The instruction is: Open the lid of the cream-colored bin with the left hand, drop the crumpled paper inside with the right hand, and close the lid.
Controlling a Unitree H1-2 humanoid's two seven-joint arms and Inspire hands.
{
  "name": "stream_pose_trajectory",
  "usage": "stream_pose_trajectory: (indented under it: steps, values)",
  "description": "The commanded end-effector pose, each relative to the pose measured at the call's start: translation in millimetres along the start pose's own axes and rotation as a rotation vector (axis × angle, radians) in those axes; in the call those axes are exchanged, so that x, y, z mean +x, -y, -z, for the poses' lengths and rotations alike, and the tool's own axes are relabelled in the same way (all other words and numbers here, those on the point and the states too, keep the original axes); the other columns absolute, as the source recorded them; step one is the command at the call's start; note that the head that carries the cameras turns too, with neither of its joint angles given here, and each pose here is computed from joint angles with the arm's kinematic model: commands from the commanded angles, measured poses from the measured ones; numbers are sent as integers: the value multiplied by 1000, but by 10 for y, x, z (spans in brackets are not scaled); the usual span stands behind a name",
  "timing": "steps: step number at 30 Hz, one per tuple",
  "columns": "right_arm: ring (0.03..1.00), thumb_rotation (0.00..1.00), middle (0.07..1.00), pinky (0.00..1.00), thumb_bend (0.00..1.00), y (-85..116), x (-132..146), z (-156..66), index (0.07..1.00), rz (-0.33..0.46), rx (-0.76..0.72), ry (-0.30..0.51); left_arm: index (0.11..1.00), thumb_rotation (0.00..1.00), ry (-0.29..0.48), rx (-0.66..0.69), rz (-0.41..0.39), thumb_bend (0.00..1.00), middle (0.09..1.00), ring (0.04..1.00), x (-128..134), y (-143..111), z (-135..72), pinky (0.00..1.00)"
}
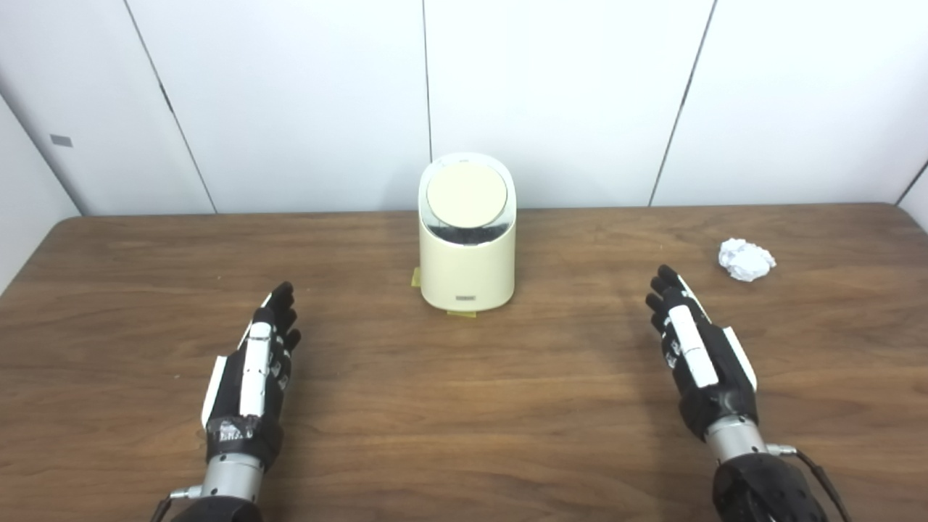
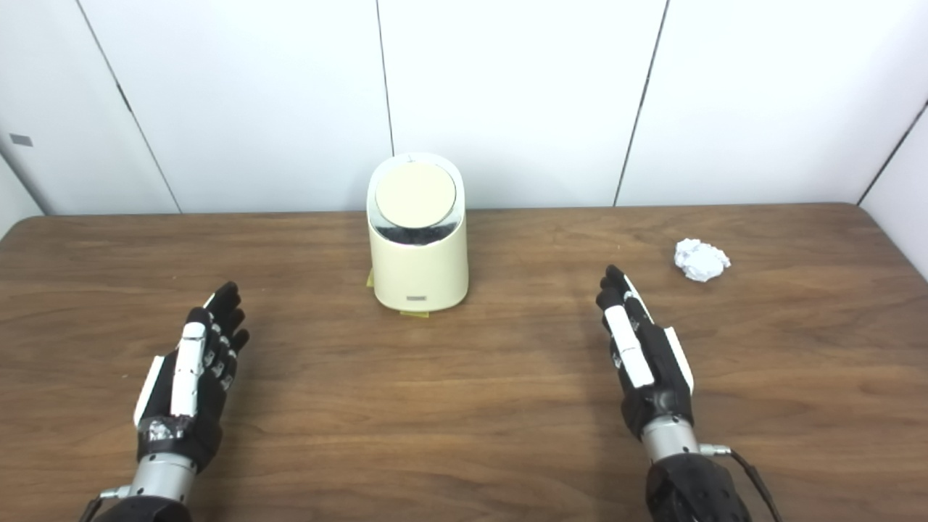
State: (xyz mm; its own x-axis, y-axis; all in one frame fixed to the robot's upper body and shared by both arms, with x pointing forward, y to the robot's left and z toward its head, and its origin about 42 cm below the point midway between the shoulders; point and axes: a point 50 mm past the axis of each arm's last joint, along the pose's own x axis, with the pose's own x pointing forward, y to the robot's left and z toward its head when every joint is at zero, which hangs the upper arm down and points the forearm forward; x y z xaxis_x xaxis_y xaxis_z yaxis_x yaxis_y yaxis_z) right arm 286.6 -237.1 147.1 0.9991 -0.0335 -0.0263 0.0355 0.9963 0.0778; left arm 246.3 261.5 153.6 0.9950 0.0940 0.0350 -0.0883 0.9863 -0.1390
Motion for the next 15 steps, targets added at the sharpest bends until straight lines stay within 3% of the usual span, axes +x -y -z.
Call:
stream_pose_trajectory:
  steps: [1, 15]
  values:
    - [958, 735, 959, 1000, 621, -49, 77, -174, 939, -23, -2, 92, 960, 866, 37, 37, 13, 442, 977, 992, -24, -56, -54, 1000]
    - [957, 696, 961, 1000, 588, -58, 66, -152, 953, -17, 11, 92, 981, 858, 34, 67, 23, 472, 983, 999, -11, -59, -50, 1000]
